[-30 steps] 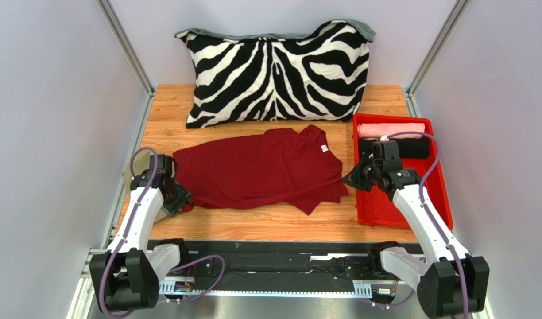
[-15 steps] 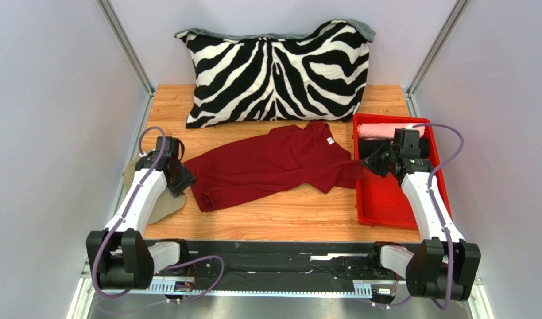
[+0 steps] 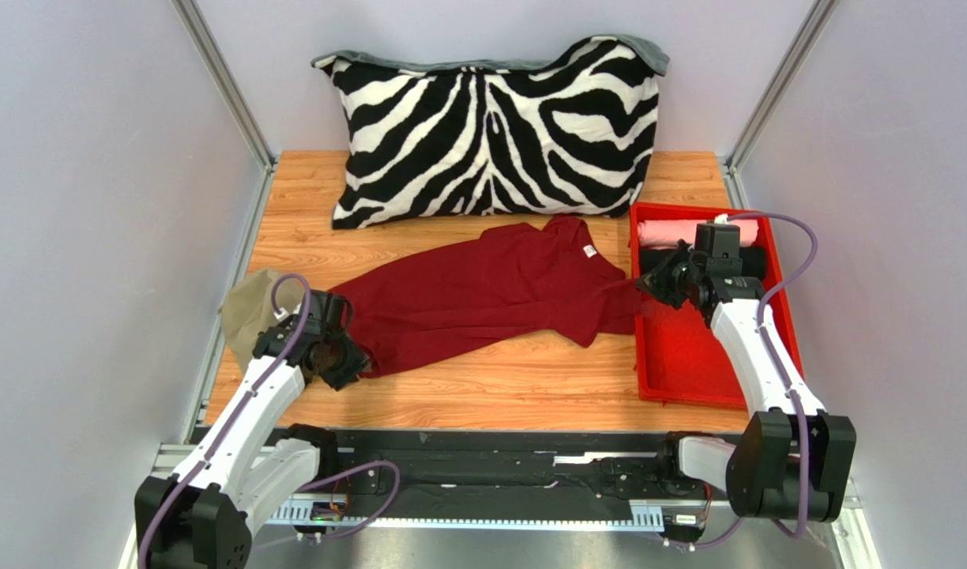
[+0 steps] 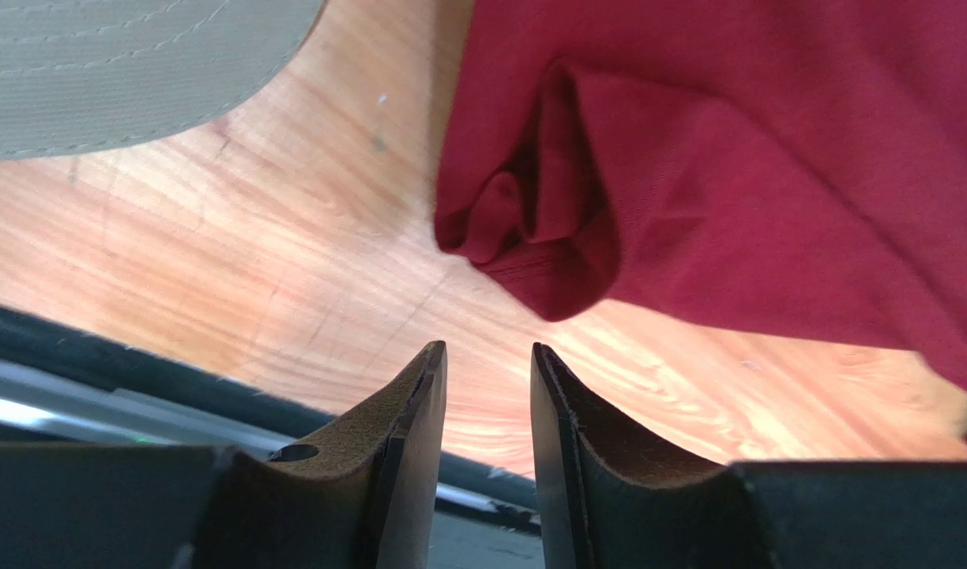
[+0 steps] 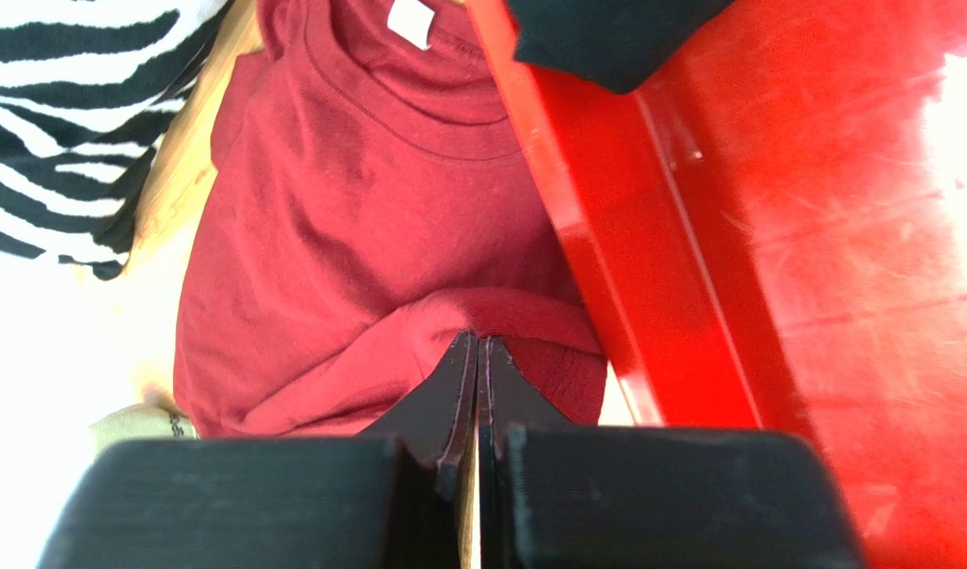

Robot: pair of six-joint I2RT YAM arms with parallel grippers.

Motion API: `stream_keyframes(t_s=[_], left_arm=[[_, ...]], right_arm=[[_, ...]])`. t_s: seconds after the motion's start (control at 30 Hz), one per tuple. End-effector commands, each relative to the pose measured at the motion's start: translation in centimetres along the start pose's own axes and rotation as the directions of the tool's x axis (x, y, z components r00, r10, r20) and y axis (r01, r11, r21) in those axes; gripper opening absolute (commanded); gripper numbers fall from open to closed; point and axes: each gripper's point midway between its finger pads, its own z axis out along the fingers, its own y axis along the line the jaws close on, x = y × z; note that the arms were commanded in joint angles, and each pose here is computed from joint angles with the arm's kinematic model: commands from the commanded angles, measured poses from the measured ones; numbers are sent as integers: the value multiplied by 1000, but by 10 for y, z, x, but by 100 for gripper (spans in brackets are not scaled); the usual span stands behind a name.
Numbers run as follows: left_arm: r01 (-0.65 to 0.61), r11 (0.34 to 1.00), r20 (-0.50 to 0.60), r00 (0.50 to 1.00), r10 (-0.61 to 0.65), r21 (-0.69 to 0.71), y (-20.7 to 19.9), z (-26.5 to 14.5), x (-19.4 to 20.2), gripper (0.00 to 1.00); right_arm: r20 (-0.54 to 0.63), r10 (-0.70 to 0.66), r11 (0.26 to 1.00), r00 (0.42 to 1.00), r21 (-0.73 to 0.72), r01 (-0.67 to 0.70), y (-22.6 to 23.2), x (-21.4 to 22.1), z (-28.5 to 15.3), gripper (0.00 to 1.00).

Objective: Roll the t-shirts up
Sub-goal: Flatten out the T-shirt at the center of the board.

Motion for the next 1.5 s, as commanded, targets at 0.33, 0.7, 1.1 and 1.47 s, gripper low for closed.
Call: stream_keyframes(t_s=[0.33,0.7,1.1,1.47], left_arm=[[66,993,126,989,-79,100,-55,11,-51,46],[44,995,156,986,-59,94,-67,22,-65,9],[-70,987,461,888,-5,145,-44,-115,-107,0],[-236,927,394,913,108,292,-47,-148,-66,0]], right_arm=[[29,-43,995,999,-84,45,26,-2,-8,0],[41,-50,994,998,-90,54,24,1,-20,0],[122,-24,987,992,-157,44,43,-1,-85,0],[212,19,980,977,-198,24,43,4,-146,0]])
